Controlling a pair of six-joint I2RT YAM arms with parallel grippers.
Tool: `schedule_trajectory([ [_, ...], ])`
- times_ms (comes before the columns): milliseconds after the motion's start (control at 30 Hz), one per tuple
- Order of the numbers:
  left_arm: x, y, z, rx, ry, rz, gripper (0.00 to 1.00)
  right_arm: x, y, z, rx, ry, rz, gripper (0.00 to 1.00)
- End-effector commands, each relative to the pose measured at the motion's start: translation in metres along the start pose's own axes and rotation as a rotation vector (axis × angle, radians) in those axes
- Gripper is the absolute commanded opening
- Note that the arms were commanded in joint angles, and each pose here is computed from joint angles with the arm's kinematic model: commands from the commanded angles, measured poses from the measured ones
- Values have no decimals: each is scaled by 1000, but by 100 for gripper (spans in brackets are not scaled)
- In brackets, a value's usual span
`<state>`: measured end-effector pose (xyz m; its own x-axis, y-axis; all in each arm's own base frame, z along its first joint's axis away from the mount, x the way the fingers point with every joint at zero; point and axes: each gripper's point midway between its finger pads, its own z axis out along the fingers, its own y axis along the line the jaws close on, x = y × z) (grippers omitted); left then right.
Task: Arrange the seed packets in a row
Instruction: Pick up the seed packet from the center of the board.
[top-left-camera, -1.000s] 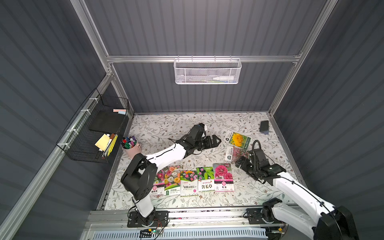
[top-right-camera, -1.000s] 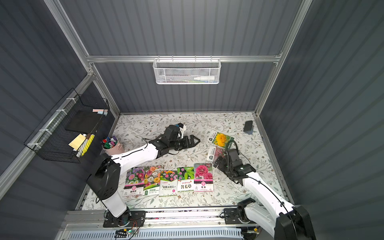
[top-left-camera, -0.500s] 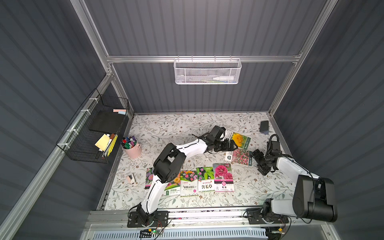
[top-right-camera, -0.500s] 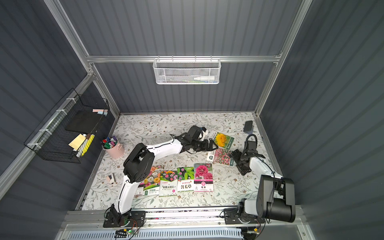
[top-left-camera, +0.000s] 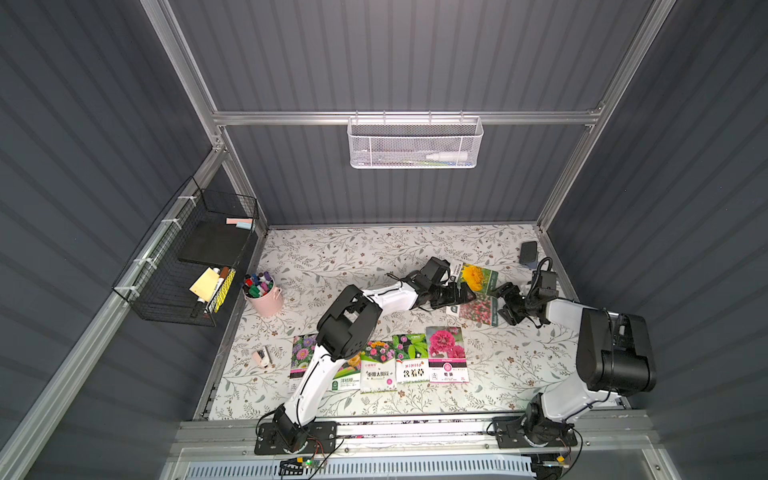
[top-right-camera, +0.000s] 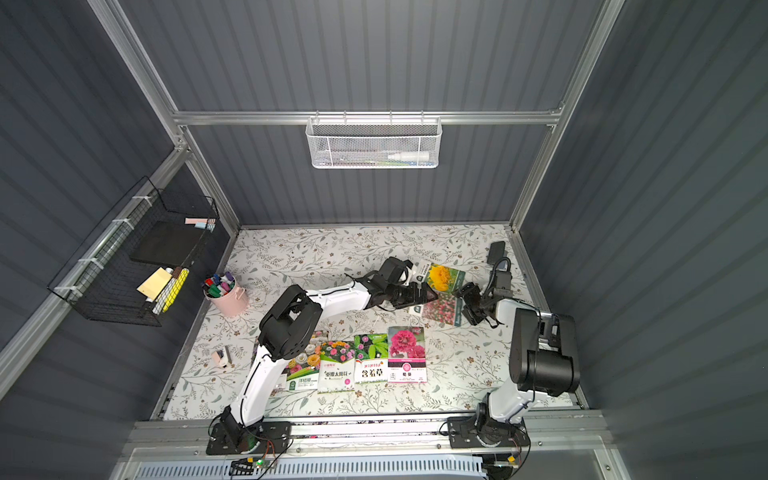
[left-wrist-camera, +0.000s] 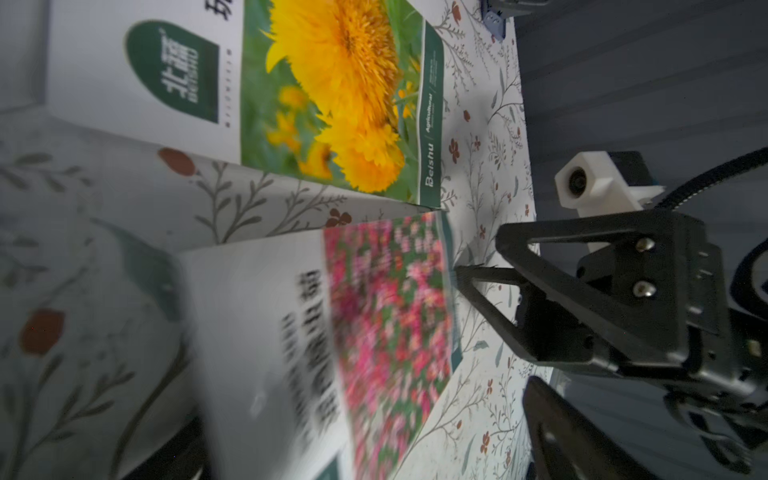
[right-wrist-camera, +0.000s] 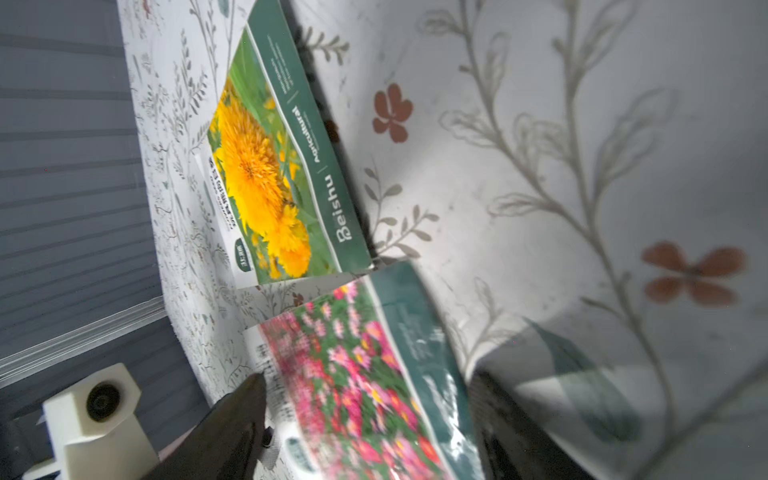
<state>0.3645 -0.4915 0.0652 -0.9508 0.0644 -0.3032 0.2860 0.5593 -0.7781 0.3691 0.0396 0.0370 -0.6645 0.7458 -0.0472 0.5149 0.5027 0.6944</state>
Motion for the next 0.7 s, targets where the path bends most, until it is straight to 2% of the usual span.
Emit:
schedule_trajectory([
  [0,24,11,22,5,73,-90,99,27,-19,13,4,101,59,77],
  [67,21,6,24,26,67,-103,99,28,-16,12,-13,104,55,72],
  [133,17,-1,23,49,63,-123,99,27,-12,9,-21,96,39,71],
  [200,13,-11,20,75,63,-117,91,26,-12,5,-8,86,28,71],
  [467,-15,-42,-9,105,47,-18,34,25,-8,-7,-22,73,18,74],
  [600,-33,-65,-28,225,74,11,0,25,3,-24,-70,63,3,77],
  [667,-39,-83,-42,314,105,37,0,25,11,-37,-105,58,-10,79],
])
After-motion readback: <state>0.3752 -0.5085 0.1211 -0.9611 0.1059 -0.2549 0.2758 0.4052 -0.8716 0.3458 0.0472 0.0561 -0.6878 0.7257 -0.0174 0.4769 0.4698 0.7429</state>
